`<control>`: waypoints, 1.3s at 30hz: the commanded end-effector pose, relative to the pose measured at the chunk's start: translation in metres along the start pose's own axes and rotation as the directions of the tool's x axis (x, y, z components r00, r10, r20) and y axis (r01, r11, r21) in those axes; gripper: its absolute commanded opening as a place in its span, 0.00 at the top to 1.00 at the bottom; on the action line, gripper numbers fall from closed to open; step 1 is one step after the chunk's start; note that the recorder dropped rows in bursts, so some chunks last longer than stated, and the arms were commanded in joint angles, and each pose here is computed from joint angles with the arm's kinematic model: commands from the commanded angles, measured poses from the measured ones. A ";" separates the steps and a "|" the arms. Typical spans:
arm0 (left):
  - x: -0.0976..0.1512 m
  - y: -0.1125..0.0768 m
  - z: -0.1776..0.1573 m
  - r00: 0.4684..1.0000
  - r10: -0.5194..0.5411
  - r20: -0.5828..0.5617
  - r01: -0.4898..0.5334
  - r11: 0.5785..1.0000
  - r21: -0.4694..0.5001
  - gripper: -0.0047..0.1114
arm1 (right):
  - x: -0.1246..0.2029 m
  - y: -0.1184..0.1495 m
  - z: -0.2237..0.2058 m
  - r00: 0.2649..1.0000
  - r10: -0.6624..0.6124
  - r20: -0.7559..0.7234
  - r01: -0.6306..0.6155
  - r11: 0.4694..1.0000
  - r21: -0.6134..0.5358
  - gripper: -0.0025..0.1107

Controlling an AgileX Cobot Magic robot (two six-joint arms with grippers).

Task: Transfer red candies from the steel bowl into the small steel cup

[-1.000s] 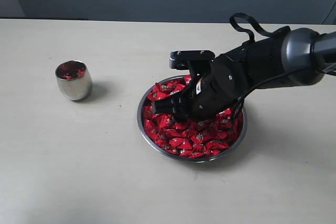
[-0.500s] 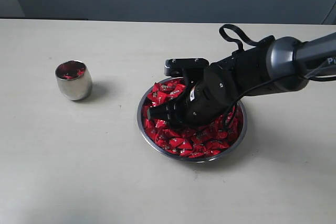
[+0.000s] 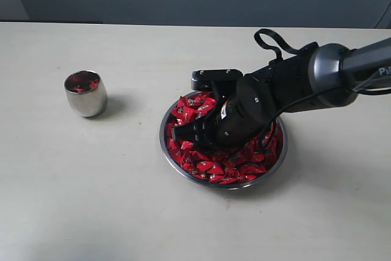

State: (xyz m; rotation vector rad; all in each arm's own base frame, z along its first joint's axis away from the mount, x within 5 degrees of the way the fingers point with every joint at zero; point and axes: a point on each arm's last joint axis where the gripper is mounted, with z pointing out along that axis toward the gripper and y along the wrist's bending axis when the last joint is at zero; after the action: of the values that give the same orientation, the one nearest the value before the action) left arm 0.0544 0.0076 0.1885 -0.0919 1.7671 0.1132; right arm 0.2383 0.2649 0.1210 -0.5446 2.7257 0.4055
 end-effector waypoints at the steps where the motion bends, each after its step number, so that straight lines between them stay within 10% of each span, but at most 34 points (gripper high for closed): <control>1: 0.001 0.000 0.000 1.000 0.000 0.000 0.000 1.000 -0.001 0.96 | 0.006 -0.003 0.012 0.999 -0.007 -0.048 0.008 1.000 0.019 0.62; 11: 0.001 0.000 0.000 1.000 0.000 0.000 0.000 1.000 -0.001 0.96 | 0.008 -0.001 0.015 0.999 -0.007 -0.049 0.008 1.000 0.016 0.63; 20: 0.001 0.000 0.000 1.000 0.000 0.000 0.000 1.000 -0.001 0.96 | 0.008 -0.001 0.015 0.998 -0.005 -0.057 0.006 1.000 0.017 0.99; 39: 0.001 0.000 0.000 1.000 0.000 0.000 0.000 1.000 -0.001 0.96 | -0.031 0.007 -0.102 0.925 -0.148 0.351 0.145 0.989 0.034 0.99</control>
State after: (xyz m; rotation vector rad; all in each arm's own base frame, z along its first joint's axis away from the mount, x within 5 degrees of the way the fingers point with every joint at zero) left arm 0.0544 0.0076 0.1885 -0.0919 1.7671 0.1132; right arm 0.2365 0.2509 0.2111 -0.6319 2.4133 0.3856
